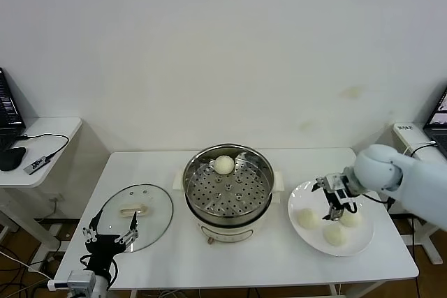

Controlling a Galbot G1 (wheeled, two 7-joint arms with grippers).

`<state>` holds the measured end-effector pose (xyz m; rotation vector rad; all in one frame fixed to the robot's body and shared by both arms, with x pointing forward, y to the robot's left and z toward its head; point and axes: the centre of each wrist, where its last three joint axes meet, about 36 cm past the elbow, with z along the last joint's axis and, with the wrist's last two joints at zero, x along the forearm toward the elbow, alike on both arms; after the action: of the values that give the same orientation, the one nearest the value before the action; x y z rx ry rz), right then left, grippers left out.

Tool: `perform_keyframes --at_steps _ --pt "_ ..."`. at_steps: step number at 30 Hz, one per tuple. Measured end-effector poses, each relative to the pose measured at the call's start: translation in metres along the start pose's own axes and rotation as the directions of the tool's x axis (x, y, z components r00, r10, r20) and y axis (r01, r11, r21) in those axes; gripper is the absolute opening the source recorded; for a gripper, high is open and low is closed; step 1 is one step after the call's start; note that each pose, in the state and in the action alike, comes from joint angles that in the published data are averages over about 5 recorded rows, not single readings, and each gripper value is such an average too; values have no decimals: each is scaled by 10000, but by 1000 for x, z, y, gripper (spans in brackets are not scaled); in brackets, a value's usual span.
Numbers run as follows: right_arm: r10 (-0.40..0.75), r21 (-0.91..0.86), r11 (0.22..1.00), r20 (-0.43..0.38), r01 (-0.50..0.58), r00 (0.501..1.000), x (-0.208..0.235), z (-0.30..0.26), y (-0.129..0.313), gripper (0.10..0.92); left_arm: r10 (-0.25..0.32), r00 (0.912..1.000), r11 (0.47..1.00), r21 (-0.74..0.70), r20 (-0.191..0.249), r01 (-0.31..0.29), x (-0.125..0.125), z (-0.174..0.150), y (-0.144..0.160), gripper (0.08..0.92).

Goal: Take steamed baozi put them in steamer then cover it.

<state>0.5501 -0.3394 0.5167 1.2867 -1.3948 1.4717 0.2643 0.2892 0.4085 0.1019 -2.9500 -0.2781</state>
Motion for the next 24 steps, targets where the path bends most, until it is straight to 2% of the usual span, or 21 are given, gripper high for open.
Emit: perform_keyframes --at_steps 14,24 --pt "-168 -476 9987 11 169 9999 -60 1 -2 814 -61 10000 9999 -113 -58 61 -1 3 2 823" --pt "-264 -653 9975 36 266 9996 -76 -5 -4 770 -48 10000 9999 -132 -70 47 -1 4 1 823"
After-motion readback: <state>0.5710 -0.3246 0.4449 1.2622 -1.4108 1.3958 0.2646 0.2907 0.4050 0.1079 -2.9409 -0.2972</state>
